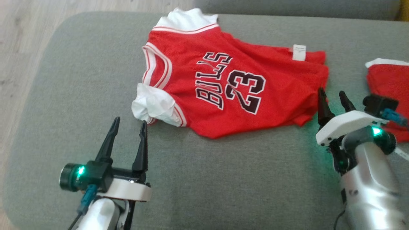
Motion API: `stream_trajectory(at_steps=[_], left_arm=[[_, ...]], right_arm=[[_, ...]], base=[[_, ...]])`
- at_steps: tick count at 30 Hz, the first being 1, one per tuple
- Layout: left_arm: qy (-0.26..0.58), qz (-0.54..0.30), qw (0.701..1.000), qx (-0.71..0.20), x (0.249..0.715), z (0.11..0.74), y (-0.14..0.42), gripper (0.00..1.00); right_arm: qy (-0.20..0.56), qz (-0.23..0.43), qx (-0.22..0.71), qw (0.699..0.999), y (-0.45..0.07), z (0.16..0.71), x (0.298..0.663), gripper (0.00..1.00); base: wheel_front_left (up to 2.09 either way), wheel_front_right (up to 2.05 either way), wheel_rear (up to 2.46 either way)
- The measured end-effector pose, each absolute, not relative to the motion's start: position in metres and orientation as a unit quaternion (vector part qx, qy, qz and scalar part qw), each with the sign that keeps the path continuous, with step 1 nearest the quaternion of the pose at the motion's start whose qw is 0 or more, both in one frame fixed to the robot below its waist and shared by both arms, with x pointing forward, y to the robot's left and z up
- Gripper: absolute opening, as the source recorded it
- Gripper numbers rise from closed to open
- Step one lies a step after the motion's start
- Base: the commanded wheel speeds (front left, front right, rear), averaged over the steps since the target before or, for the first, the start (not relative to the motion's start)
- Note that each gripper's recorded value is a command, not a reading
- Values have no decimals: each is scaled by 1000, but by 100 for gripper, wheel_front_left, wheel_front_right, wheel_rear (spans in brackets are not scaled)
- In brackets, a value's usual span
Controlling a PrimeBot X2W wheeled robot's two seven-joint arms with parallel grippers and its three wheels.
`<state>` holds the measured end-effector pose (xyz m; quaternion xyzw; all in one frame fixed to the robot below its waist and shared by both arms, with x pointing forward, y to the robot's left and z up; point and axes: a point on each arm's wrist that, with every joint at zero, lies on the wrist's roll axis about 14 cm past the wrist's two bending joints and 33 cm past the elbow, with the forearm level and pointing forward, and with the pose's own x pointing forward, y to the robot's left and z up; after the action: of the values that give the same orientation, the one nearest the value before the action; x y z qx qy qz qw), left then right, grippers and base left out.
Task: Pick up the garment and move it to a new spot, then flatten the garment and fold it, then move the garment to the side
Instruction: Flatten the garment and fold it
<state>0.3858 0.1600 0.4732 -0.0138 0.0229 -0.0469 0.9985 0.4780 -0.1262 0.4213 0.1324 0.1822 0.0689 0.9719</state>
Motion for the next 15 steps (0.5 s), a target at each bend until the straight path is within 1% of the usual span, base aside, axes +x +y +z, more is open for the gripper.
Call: stream_trajectory(at_steps=[3, 4, 10, 11, 12, 15], left_arm=[[33, -45, 998, -22, 386, 467, 159, 100], [37, -40, 998, -24, 386, 464, 162, 100], [45, -32, 998, -30, 388, 459, 166, 100], [43, -30, 998, -30, 390, 460, 167, 100], [40, -29, 998, -30, 392, 462, 167, 100], [36, -24, 999, -31, 395, 464, 168, 100]], right_arm=[[239, 55, 136, 960, -127, 394, 482, 100], [269, 52, 140, 951, -123, 382, 486, 100], [305, 78, 118, 942, -99, 376, 508, 100], [307, 85, 108, 942, -95, 376, 512, 60], [308, 91, 95, 942, -92, 376, 514, 0], [301, 109, 56, 946, -84, 376, 522, 0]], base=[[0, 0, 0], [0, 0, 0], [0, 0, 0], [0, 0, 0], [0, 0, 0], [0, 0, 0]])
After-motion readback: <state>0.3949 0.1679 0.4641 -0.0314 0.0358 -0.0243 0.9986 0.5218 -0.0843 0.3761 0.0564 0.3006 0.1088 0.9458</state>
